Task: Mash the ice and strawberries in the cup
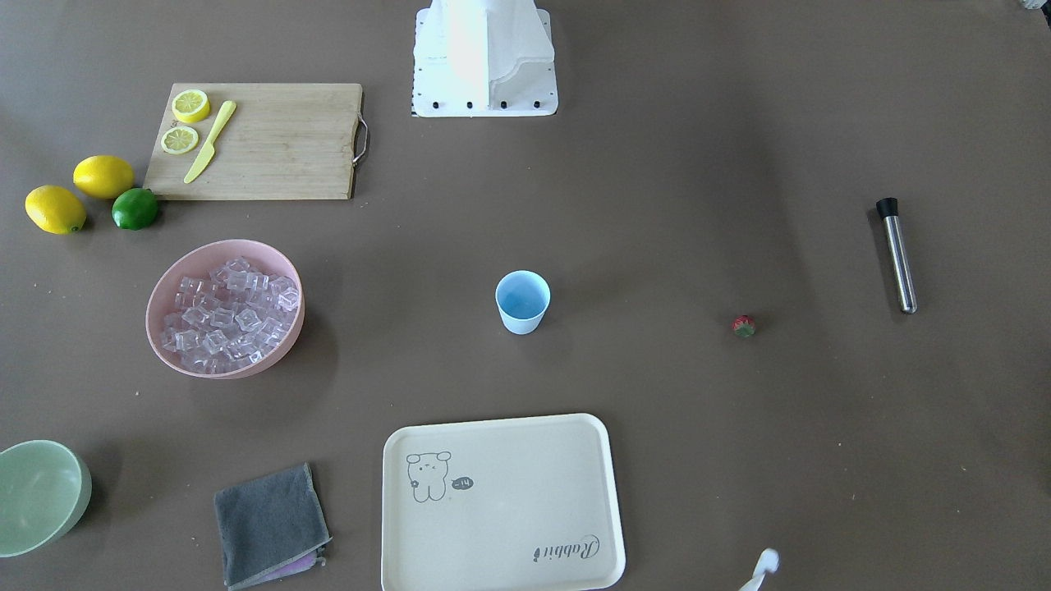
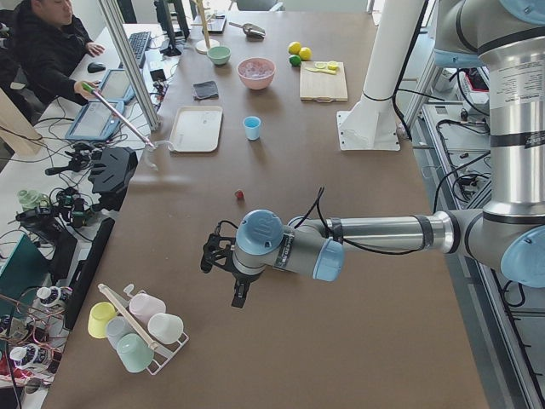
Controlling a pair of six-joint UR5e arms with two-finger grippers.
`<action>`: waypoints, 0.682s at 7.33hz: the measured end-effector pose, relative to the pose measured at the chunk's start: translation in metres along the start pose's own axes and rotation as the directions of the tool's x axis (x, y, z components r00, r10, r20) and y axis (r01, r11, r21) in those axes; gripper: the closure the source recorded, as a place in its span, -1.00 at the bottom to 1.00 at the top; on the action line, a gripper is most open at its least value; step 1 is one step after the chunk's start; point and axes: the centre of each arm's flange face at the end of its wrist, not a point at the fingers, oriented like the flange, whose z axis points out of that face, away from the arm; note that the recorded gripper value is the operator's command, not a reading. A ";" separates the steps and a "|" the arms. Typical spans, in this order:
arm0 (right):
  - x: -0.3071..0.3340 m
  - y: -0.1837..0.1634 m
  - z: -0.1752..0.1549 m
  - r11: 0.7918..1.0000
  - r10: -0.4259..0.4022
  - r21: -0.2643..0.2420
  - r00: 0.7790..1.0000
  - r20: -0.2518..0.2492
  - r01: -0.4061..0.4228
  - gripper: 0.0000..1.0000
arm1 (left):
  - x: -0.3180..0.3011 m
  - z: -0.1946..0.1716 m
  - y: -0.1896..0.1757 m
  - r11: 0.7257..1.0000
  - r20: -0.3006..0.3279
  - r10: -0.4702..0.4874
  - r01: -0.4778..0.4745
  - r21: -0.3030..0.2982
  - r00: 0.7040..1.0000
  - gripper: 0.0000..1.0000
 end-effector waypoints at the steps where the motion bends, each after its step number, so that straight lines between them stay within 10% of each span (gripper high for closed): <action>1: 0.000 0.000 0.000 1.000 0.000 0.000 1.000 0.000 0.000 -0.99 | 0.000 0.000 0.000 1.000 0.000 0.000 0.000 0.000 1.000 -0.97; 5: 0.000 0.000 0.001 1.000 0.001 -0.004 1.000 -0.001 -0.001 -0.99 | -0.003 0.003 0.004 1.000 0.000 -0.009 0.009 -0.007 1.000 -0.97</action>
